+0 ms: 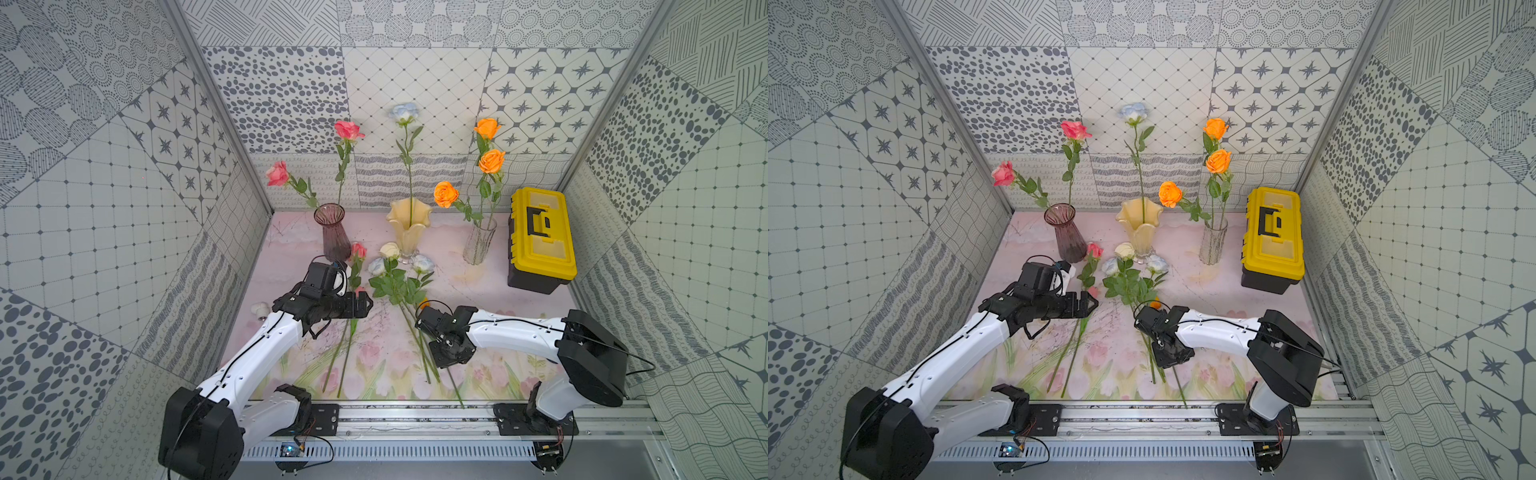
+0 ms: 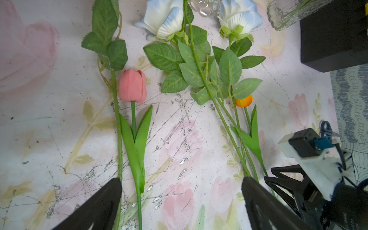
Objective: Arrange the flowers in different vases according to their variety
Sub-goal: Pick up the flower at the center of the board.
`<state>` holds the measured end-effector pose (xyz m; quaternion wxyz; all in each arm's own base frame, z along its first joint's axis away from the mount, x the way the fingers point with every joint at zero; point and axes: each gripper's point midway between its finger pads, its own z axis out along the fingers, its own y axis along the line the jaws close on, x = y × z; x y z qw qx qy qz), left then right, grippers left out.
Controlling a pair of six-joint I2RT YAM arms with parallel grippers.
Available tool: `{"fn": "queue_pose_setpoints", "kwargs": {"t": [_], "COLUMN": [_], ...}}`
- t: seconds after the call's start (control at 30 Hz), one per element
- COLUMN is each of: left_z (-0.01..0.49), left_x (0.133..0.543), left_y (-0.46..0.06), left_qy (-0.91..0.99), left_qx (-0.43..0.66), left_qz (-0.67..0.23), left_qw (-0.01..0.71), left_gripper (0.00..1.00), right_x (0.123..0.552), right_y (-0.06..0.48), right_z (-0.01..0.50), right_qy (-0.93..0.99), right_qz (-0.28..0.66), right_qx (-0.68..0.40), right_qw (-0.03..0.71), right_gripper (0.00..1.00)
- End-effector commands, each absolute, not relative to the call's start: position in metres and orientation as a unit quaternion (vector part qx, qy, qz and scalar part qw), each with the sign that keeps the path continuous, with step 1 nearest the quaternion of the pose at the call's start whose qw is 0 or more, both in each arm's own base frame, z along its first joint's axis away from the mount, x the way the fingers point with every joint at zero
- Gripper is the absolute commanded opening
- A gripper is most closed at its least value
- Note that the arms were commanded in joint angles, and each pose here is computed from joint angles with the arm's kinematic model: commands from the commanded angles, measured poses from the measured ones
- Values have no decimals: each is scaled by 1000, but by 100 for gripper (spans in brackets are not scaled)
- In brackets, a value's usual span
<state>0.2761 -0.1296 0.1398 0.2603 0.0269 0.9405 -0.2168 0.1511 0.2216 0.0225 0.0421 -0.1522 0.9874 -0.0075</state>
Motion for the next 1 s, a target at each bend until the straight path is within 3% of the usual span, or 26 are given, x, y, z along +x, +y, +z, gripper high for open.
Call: {"fn": "queue_pose_setpoints", "kwargs": {"t": [0.0,0.13,0.27,0.47,0.7,0.97], "left_z": [145,145,146,146,146,146], "left_x": [274,274,274,274,274,274], "left_y": [-135,-135,-135,-134,-134,-134], "left_qy": [938,938,938,939,939,939], "left_qx": [42,42,42,40,40,40], "left_qz": [-229,-228,-226,-225,-225,-225], "left_qw": [256,257,258,258,258,259], "left_gripper": [99,99,99,99,99,99], "right_x": [158,158,157,160,188,223], "right_y": [224,223,222,212,194,174], "right_z": [17,10,4,2,31,120], "right_qy": [989,990,990,992,987,958], "right_qz": [-17,-23,-30,-47,-61,-76], "right_qx": [-132,-126,-126,-96,-38,-7], "right_qw": [59,54,48,61,143,276], "right_gripper": [29,24,11,0,0,0]}}
